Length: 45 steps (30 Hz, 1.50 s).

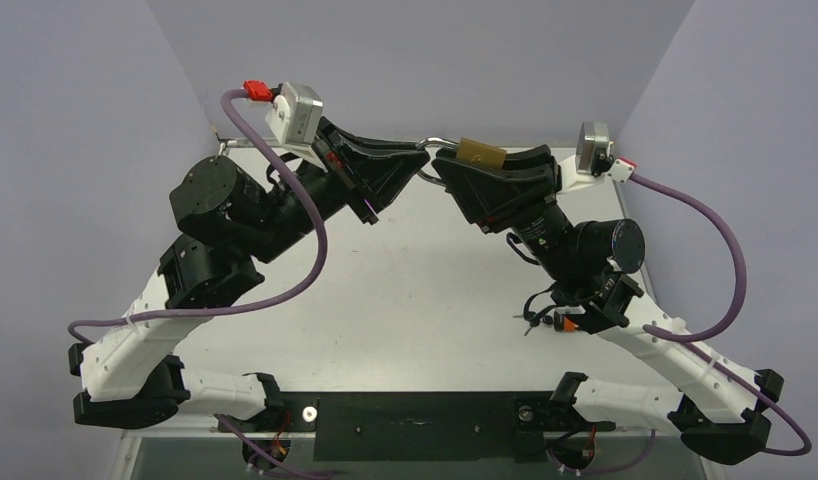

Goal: Lock with the key
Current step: Lock the lock.

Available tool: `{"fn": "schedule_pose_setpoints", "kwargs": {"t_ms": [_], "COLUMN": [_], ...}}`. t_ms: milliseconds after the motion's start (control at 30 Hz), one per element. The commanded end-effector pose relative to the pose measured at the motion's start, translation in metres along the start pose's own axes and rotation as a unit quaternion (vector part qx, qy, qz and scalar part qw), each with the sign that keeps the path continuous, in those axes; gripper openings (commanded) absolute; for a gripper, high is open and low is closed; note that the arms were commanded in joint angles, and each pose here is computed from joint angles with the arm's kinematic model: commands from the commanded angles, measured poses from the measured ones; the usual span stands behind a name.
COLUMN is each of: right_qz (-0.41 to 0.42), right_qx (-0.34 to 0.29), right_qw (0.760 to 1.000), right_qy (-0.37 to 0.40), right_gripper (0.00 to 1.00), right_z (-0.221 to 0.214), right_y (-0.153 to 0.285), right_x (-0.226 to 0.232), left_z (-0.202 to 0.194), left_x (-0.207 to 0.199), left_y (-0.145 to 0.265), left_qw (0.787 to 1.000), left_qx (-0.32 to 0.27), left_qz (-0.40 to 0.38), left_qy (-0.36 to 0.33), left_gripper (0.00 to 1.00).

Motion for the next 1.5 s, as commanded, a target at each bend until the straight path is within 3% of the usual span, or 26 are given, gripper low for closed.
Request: {"fn": "schedule_pose_setpoints", "kwargs": {"t_ms": [0,167,333,500,700,867,1233,1467], "right_qz": [-0.269,-0.256,-0.222,-0.178,-0.151,-0.136,-0.109,-0.108], "right_qx": [0.425,0.402,0.363,0.325,0.306,0.296,0.266,0.262], "right_qw": [0.864,0.879,0.905,0.928,0.938,0.942,0.949,0.949], "right_qy": [-0.006,0.000,-0.012,-0.030,-0.052,-0.079,-0.128,-0.138], "right_gripper": [0.00,0.00,0.00,0.00,0.00,0.00,0.14,0.16], "right_z": [-0.202,-0.183,-0.156,-0.133,-0.120,-0.116,-0.097,-0.094], "right_y": [0.082,0.080,0.083,0.085,0.090,0.092,0.091,0.093], "right_x": [-0.135,-0.126,-0.118,-0.114,-0.116,-0.121,-0.133,-0.135], "left_z": [-0.060,-0.075,-0.081,-0.084,-0.084,-0.086,-0.087,-0.090], "left_x": [-0.114,-0.071,-0.037,-0.020,-0.006,0.007,0.022,0.029], "left_y": [0.017,0.009,0.011,0.011,0.013,0.012,0.013,0.008], "left_qw": [0.890,0.942,0.960,0.966,0.972,0.978,0.981,0.981], "left_qx": [0.133,0.136,0.135,0.140,0.138,0.142,0.166,0.177], "left_qz": [-0.424,-0.293,-0.230,-0.202,-0.178,-0.133,-0.064,-0.031], "left_qy": [0.101,0.096,0.084,0.074,0.071,0.079,0.071,0.070], "left_gripper": [0.00,0.00,0.00,0.00,0.00,0.00,0.00,0.00]}}
Point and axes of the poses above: each gripper's point midway between its finger pads, its own y axis back along the fingers, its own x axis along the line the jaws close on, z = x × y, the point moved 9 cm from there along y, back along the fingers, and after that the axes turned 8 degrees about -y, right-handed, at the moved point
